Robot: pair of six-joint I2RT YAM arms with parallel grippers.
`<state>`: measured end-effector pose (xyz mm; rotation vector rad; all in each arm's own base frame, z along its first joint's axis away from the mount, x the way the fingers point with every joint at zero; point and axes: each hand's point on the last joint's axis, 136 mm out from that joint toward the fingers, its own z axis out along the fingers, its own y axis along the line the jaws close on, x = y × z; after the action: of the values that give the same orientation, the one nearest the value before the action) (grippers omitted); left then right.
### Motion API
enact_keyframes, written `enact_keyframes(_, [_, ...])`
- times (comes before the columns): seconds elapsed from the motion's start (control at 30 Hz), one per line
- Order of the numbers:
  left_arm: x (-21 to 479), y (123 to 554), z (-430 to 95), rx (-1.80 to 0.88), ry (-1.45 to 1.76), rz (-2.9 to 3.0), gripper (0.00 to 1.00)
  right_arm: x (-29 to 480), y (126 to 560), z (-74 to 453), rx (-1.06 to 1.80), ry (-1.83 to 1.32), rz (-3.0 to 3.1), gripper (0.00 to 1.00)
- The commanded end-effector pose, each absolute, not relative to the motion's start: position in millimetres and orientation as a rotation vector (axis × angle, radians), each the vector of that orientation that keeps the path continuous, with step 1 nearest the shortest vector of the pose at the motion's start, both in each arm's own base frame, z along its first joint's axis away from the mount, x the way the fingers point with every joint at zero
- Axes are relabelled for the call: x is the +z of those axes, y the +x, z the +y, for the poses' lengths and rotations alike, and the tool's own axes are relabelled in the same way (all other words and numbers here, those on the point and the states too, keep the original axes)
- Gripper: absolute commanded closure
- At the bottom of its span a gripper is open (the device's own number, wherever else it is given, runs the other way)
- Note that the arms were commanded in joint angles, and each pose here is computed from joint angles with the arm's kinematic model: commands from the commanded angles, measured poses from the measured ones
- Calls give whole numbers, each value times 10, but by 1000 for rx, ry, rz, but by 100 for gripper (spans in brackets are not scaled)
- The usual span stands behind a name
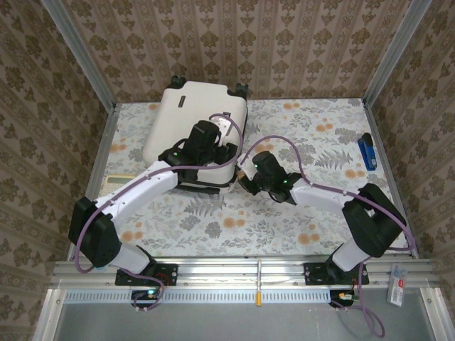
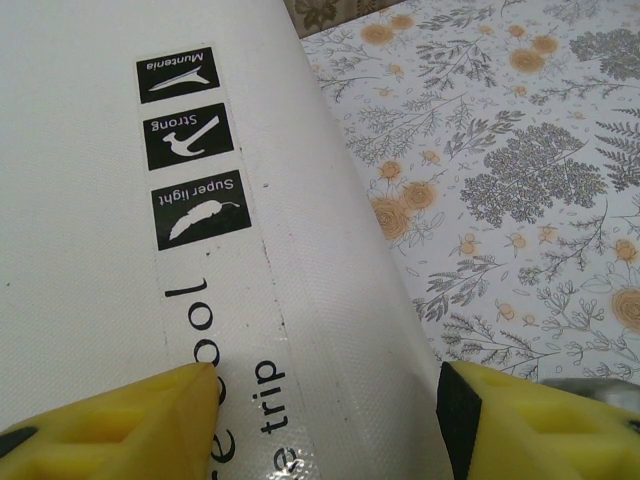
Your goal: Pack the luggage
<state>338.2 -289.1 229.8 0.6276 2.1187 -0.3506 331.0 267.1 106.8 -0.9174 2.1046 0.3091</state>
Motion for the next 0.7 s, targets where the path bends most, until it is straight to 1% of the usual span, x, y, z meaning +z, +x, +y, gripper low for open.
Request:
enact_keyframes(0.0, [1433,2925,-2753,-339,778,2429,39,1205,3250,2655,337,-885,2073,70])
enact_keyframes(0.03, [1430,2930,-2755,-340,777,2429,39,1195,3228,2653,343,-889,2077,68])
enact_keyframes(0.2, [1433,2931,-2768,-345,779,2429,39,1153,3185,2716,368,-915,2083,64])
enact_keyframes(0.47, [1446,2915,-2741,-337,772,2431,39,989,3307,2857,360,-952,2099,64])
enact_keyframes(0.67, [1443,2914,-2728,-336,767,2431,39,1005,3485,2939,316,-961,2071,65])
